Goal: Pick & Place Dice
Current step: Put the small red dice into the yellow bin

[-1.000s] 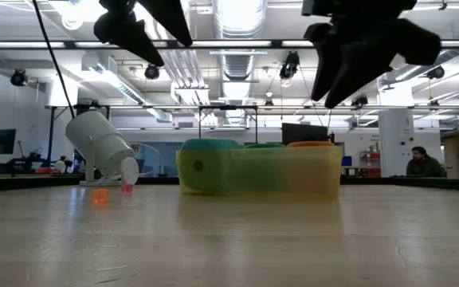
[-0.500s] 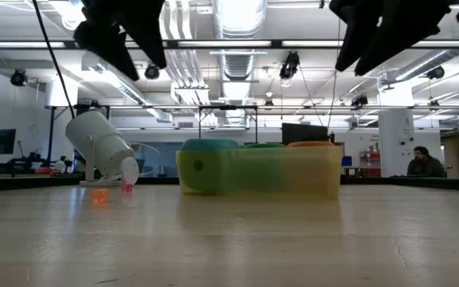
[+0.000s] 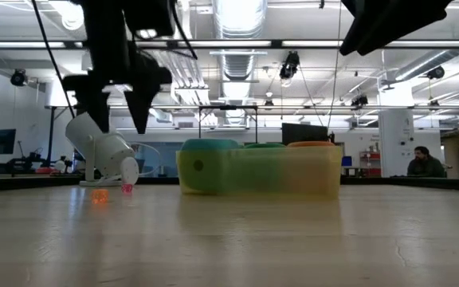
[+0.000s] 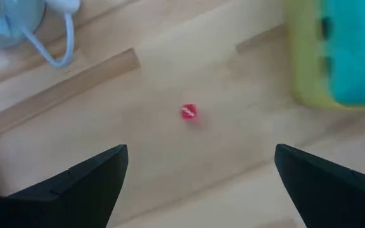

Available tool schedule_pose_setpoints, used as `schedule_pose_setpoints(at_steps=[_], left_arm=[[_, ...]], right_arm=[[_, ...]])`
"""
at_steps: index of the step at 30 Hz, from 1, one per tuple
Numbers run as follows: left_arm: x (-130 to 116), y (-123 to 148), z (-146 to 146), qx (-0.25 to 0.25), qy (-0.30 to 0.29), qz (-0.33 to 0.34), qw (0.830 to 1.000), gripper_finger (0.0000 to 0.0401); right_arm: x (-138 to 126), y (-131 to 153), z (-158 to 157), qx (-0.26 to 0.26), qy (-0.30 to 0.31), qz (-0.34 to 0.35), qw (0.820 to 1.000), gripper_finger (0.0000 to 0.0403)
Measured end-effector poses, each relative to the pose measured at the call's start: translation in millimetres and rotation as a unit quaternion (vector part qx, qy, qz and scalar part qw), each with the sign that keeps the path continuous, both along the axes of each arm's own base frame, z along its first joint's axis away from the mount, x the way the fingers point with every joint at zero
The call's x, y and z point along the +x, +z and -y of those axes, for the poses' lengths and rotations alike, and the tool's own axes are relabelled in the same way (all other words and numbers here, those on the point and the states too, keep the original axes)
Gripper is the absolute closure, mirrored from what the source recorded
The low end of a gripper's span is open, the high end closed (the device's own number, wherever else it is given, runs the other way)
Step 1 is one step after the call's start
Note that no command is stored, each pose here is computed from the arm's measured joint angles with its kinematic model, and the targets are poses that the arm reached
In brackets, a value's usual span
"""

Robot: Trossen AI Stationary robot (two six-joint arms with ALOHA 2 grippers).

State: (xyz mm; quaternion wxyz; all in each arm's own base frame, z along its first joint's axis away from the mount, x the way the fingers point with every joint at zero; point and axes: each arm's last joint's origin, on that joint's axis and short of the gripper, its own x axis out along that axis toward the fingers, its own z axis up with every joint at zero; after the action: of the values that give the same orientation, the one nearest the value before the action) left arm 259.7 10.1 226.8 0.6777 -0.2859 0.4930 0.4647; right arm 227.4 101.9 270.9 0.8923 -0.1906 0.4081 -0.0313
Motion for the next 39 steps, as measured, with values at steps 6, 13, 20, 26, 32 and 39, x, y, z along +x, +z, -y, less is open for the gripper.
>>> schedule_pose_setpoints(at_steps=[6, 13, 20, 26, 32, 39], left_arm=[[-0.3, -29.4, -35.1, -0.074, 0.016, 0.049, 0.996, 0.0001], [-8.3, -51.6, -46.7, -0.107, 0.046, 0.073, 0.991, 0.0001], [-16.8, -64.8, -46.2, -0.102, 0.053, 0.059, 0.992, 0.0001], [-20.7, -78.6, -50.4, -0.096, 0.058, 0.086, 0.99, 0.0001], [-23.8, -81.8, -54.7, -0.095, 0.062, 0.085, 0.99, 0.0001], [-15.8, -72.4, -57.7, -0.09, 0.056, 0.102, 0.989, 0.0001]], right_arm=[[-2.3, 0.0, 0.7, 0.001, 0.001, 0.001, 1.0, 0.0229], [-0.2, 0.6, -0.3, -0.002, 0.009, 0.008, 1.0, 0.0229], [0.0, 0.7, -0.4, -0.004, 0.011, 0.009, 1.0, 0.0229], [0.2, 0.9, -0.5, -0.003, 0.011, 0.01, 1.0, 0.0229], [0.5, 1.1, -0.6, -0.002, 0.011, 0.012, 1.0, 0.0229], [0.9, 1.6, -0.8, -0.002, 0.012, 0.014, 1.0, 0.0229]])
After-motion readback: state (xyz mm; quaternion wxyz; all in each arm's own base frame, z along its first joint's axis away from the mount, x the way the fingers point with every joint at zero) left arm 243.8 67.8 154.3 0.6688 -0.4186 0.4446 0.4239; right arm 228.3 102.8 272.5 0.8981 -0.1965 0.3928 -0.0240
